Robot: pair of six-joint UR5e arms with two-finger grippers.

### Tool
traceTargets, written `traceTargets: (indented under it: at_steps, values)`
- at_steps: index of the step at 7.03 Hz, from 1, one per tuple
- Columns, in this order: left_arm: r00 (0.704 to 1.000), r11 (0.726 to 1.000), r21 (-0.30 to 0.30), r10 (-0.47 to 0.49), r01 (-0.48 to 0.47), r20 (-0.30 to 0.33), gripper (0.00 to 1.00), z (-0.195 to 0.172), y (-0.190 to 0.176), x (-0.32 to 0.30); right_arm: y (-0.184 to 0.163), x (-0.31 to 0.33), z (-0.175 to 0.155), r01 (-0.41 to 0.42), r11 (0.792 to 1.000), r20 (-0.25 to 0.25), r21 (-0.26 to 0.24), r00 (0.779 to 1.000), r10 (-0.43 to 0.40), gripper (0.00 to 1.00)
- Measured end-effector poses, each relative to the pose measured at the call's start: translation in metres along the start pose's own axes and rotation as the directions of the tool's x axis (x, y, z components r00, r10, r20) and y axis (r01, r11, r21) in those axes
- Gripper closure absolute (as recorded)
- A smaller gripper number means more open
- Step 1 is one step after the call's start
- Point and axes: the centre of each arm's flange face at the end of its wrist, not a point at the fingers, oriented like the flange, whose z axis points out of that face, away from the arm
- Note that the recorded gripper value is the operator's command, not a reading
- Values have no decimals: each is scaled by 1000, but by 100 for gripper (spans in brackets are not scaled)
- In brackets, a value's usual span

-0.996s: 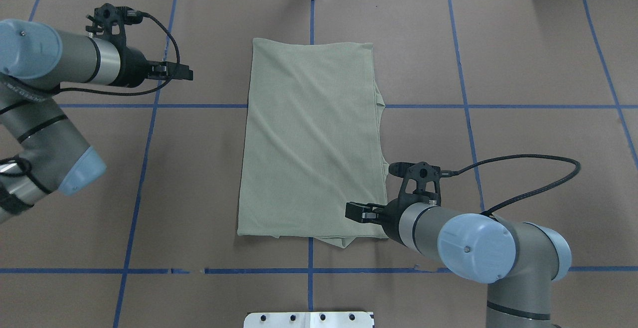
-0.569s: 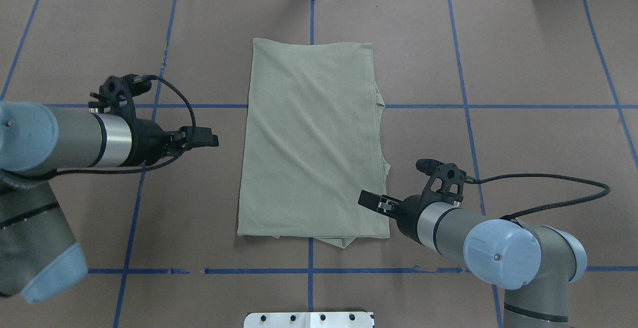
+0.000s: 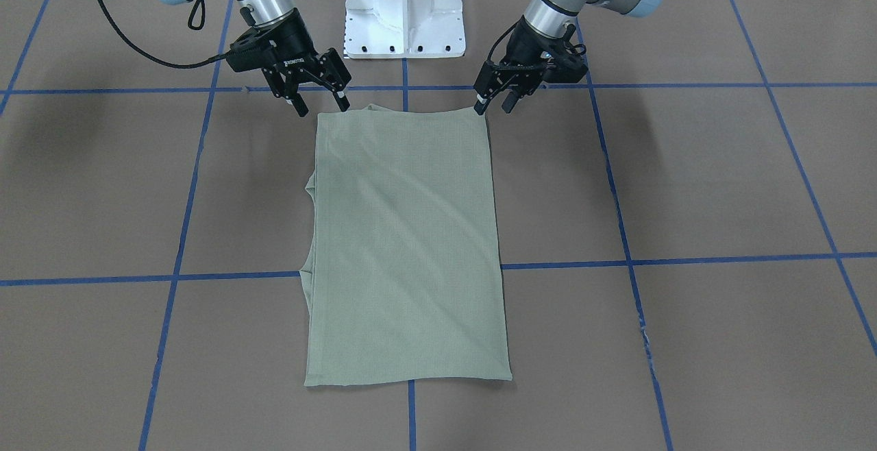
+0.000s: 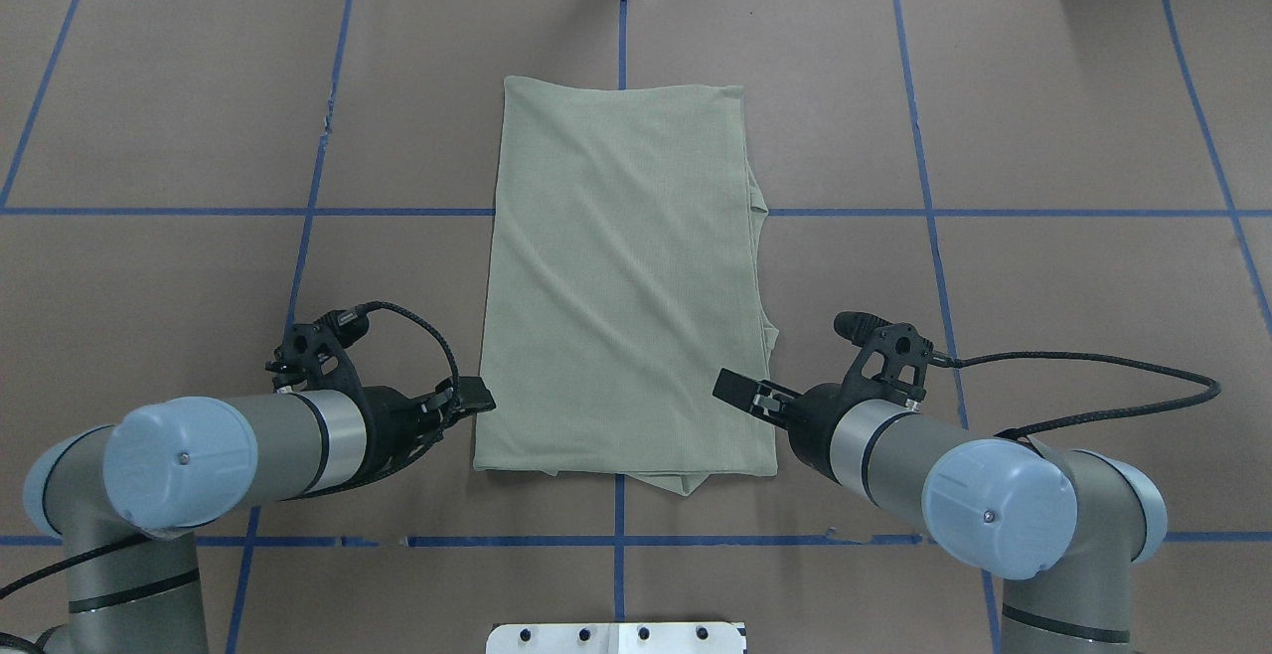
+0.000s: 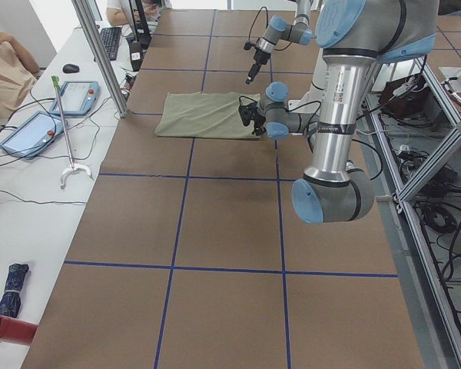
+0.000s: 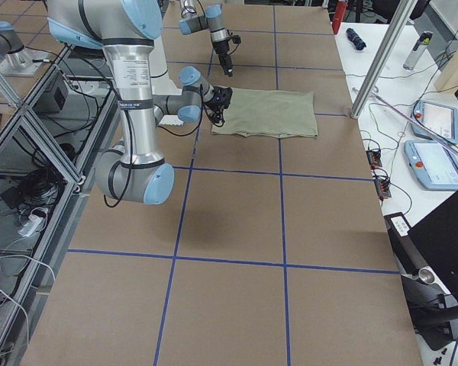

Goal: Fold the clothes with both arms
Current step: 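Lower both grippers to the shirt edge nearest the robot, then move the right gripper to the near corner beside the left gripper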

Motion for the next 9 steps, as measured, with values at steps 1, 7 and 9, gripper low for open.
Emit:
traceTargets:
  at_steps: [1,7,9]
  values:
    - [1000,1000,5,-5,5,5,24,12,10,1,0,0,0,-1,1000,0,2,1000,1,0]
    - [999,1000,5,15,-15,41,24,41,26,-6,-1,-1,1,-1,1000,1,10,1000,1,0]
    - [998,1000,-5,21,-21,55,29,48,34,-11,-1,0,2,-1,1000,-1,10,1000,1,0]
